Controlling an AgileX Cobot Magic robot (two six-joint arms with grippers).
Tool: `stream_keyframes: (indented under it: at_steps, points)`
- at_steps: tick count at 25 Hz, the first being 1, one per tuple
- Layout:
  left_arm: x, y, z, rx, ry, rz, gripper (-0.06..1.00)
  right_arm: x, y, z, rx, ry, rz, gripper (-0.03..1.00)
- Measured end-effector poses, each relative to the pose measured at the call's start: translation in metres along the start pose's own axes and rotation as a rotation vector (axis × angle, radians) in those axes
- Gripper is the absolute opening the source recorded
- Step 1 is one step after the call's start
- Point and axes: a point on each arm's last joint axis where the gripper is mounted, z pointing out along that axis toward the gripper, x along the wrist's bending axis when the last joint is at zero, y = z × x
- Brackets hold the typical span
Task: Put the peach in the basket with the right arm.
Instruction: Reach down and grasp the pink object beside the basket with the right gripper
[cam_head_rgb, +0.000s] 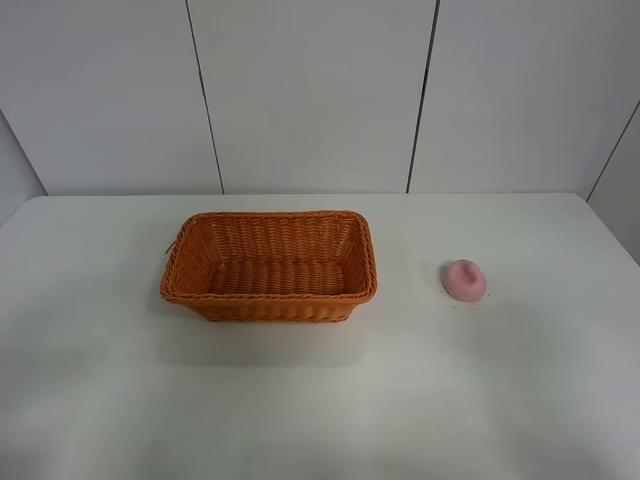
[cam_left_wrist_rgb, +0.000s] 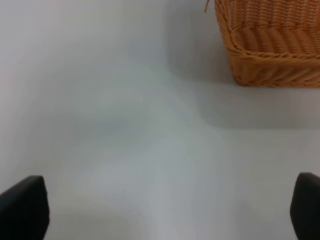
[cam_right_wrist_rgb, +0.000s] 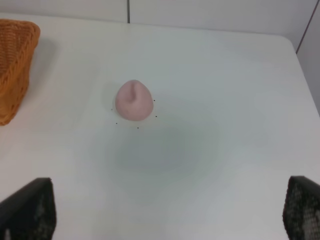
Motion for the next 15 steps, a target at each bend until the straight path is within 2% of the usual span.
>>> stream_keyframes:
  at_steps: [10,13,15]
  points:
    - [0.000,0.000,0.000,0.000,0.000,0.000,0.99,0.000,0.000,0.001,0.006,0.000,0.000,0.70]
    - [0.000,0.000,0.000,0.000,0.000,0.000,0.99,0.000,0.006,0.006,0.053,0.001,0.008,0.70]
    - [0.000,0.000,0.000,0.000,0.000,0.000,0.99,-0.001,0.019,0.017,0.143,0.002,0.023,0.70]
